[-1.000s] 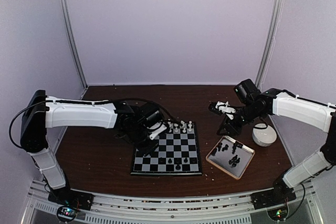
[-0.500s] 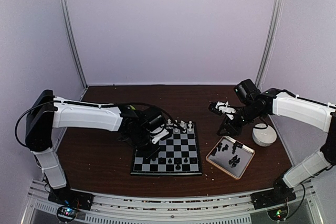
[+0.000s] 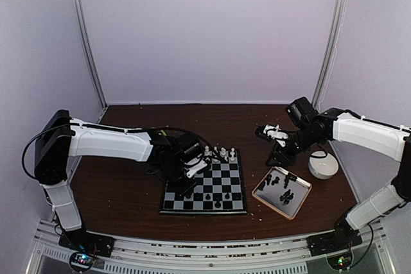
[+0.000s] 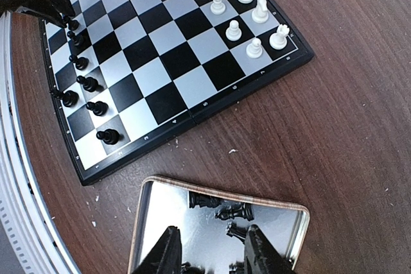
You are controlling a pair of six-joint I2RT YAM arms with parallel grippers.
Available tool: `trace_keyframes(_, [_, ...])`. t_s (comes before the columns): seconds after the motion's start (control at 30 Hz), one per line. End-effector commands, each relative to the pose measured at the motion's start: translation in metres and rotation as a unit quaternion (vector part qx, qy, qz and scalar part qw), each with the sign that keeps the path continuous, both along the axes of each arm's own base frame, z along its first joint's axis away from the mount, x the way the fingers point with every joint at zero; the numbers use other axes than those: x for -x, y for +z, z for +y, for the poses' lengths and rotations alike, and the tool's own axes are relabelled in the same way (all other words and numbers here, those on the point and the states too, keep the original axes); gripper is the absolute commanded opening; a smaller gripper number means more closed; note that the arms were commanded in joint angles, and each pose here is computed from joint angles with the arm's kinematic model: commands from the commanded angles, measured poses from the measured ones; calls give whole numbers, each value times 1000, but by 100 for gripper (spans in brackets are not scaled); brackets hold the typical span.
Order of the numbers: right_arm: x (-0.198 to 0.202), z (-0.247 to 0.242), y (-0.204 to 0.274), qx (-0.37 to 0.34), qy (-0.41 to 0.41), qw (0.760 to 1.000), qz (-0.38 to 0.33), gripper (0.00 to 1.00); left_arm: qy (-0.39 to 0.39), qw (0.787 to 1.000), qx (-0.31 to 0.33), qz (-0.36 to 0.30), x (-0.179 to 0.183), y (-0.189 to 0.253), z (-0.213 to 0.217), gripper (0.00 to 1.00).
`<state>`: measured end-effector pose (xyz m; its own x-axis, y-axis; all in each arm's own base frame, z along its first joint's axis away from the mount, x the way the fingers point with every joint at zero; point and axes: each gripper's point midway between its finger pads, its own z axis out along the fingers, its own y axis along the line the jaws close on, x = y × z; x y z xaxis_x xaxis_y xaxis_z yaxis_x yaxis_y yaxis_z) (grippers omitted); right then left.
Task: Set up the chess pieces on the board
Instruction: Place the pawn at f7.
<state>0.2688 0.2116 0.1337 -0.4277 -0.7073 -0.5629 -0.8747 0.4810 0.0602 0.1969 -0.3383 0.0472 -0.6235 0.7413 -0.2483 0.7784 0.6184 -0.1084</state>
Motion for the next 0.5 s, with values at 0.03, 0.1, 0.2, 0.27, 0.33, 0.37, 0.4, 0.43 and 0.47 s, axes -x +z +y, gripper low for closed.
trace_keyframes(0.03, [-4,2,6,-5,4,1000,-3,35,-11,1000,15,-6,-1,9,-9,19])
trace_keyframes(0.1, [-4,2,7,-6,4,1000,-4,35,-9,1000,12,-13,-3,15,-6,23])
trace_keyframes(0.2, [-3,2,7,-7,3,1000,-3,35,-10,999,12,-31,-8,31,-5,28])
trace_keyframes(0.27, [-3,1,8,-4,2,1000,-4,35,-9,999,21,-45,-13,45,-6,31])
trace_keyframes(0.33, [-3,-3,7,7,-1,1000,-6,35,-6,997,32,-66,-21,64,-9,32])
trace_keyframes(0.37, [-4,-6,6,13,-6,1000,-7,35,-3,996,37,-78,-26,73,-9,33])
trace_keyframes(0.4, [-3,-11,3,23,-9,1000,-4,35,2,995,45,-91,-31,83,-10,34])
trace_keyframes(0.43, [-2,-15,1,37,-9,999,1,35,8,993,54,-106,-37,94,-11,34])
trace_keyframes(0.47, [-1,-20,-2,52,-9,999,7,35,17,990,66,-122,-44,104,-13,35])
